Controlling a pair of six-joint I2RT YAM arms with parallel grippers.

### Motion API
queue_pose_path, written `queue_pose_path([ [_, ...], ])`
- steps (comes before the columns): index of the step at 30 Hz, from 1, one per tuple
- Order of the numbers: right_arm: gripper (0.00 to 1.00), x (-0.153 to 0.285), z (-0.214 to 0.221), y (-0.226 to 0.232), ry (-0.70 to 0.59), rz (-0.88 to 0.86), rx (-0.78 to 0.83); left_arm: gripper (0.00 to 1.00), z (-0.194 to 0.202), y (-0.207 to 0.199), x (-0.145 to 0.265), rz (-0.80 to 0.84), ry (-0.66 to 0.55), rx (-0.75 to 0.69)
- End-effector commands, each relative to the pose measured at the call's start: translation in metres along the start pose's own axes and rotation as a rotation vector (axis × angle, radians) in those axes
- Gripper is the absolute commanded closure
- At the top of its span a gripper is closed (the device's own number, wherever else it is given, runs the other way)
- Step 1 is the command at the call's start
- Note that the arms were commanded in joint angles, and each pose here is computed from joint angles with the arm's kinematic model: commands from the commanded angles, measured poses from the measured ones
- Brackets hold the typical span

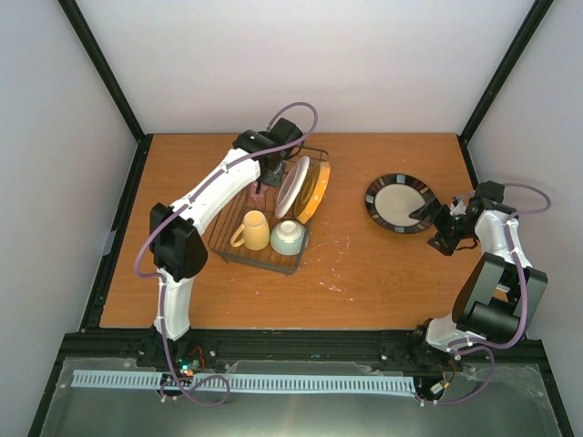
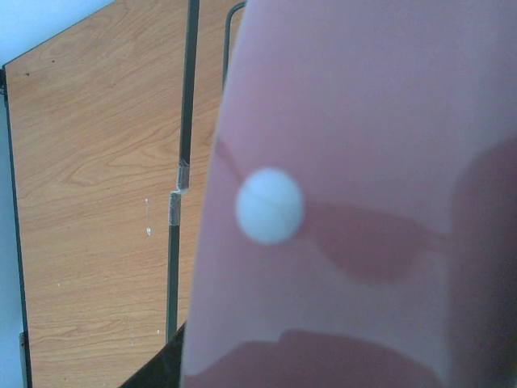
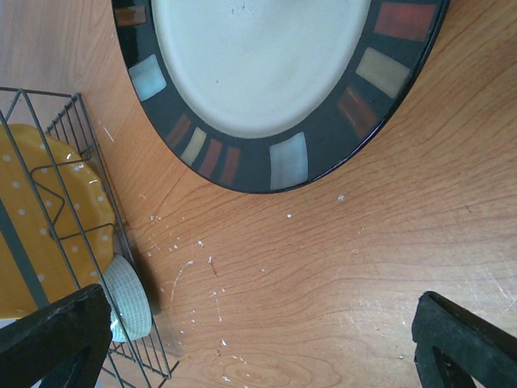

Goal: Load the mixed dishes into the dish rack

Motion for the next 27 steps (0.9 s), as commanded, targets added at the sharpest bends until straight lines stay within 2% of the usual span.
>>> queue_pose_path([
  [1,0.00,0.000,0.001,0.000,0.001,-0.005,0.012,0.99,-0.034,0.014,0.029,-0.008,-0.140,0.074],
  [4,0.00,0.000,0.000,0.000,0.001,-0.007,0.011,0.99,-0.049,0.029,0.050,-0.027,-0.204,0.094],
  [9,0.00,0.000,0.001,0.001,0.001,-0.007,0.012,0.99,-0.054,0.040,0.068,-0.029,-0.240,0.119],
  [18,0.00,0.002,0.003,0.000,-0.003,-0.004,0.015,0.99,-0.039,0.026,0.052,0.003,-0.156,0.119],
  [27,0.00,0.002,0.005,0.000,-0.002,-0.003,0.017,0.99,-0.037,0.022,0.052,0.023,-0.149,0.117],
])
Point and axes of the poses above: each gripper's point midway between its finger pads, its own x axis back along the fingers, its own y axis along the line the jaws close on, z = x × y, the point moved 1 cm from there along x, back along the fingers, and after that the axes turned 5 degrees about -x, right-handed, at the moved point
